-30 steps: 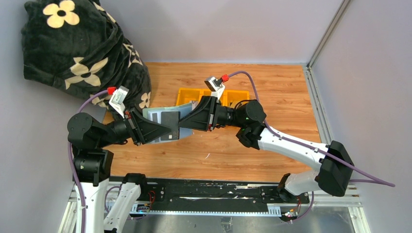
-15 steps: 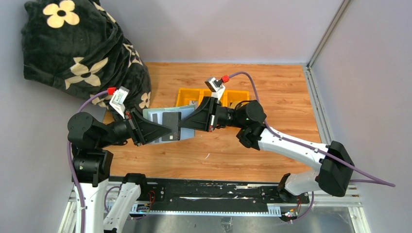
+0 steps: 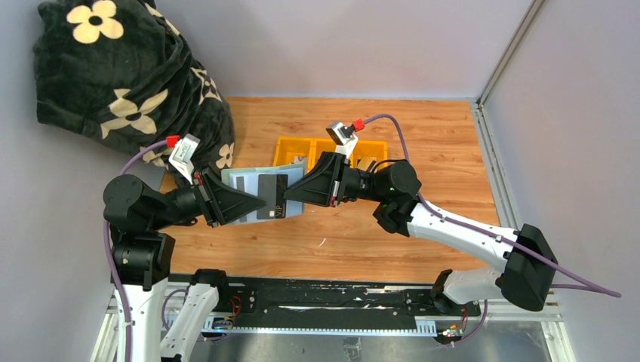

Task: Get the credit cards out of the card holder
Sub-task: Remove the credit card from the card holder.

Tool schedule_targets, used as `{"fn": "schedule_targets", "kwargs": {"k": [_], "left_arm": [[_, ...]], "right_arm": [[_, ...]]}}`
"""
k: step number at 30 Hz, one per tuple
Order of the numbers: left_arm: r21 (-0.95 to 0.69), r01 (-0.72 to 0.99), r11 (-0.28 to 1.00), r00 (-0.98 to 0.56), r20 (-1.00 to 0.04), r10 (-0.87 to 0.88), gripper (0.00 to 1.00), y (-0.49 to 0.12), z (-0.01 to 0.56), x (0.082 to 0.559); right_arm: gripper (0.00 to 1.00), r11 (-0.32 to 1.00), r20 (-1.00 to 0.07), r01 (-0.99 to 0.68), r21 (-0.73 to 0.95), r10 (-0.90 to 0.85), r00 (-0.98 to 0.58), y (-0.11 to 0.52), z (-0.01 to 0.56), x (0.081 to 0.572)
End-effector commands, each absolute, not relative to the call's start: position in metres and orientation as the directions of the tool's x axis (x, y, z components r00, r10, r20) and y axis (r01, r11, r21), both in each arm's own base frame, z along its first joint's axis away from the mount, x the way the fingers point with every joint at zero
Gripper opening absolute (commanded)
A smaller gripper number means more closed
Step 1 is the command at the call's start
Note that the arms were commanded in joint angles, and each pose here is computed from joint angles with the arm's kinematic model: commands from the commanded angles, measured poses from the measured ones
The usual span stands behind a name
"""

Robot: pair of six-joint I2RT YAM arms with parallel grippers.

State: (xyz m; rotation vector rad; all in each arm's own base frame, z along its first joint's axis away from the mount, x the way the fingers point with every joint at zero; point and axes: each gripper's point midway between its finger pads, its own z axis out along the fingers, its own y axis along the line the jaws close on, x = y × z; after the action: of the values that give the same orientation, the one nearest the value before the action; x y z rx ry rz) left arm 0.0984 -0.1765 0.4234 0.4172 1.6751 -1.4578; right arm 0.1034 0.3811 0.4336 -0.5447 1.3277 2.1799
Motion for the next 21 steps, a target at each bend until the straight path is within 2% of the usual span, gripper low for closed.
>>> {"fn": "schedule_targets", "kwargs": {"k": [1,4,8,12,17,21], "left_arm": [[-0.607,0.749,0.266,-0.543,-0.792,-0.28,0.05,-0.176,0.434,0.095],[-0.61,0.744,0.273,-0.543,-0.79,-0.286,0.01,-0.176,0.433,0.097],[-0.611,0.738,0.288,-0.544,-0.79,-0.283,0.0,-0.175,0.429,0.1],[-0.607,0.737,0.297,-0.542,-0.793,-0.278,0.0,-0.175,0.427,0.101],[-0.596,0.742,0.308,-0.533,-0.802,-0.268,0.0,-0.174,0.427,0.101],[-0.583,0.752,0.308,-0.521,-0.812,-0.264,0.0,-0.174,0.431,0.099]], "right_arm": [[0.33,-0.403,-0.613,-0.65,0.644,0.236,-0.754,0.379,0.443,0.098],[0.43,-0.409,-0.616,-0.647,0.644,0.226,-0.755,0.384,0.443,0.097],[0.41,-0.412,-0.628,-0.656,0.633,0.224,-0.746,0.389,0.447,0.096],[0.29,-0.409,-0.639,-0.661,0.629,0.212,-0.739,0.392,0.449,0.096],[0.0,-0.4,-0.654,-0.677,0.618,0.217,-0.725,0.383,0.45,0.098],[0.0,-0.329,-0.658,-0.704,0.629,0.255,-0.708,0.362,0.443,0.112]]}}
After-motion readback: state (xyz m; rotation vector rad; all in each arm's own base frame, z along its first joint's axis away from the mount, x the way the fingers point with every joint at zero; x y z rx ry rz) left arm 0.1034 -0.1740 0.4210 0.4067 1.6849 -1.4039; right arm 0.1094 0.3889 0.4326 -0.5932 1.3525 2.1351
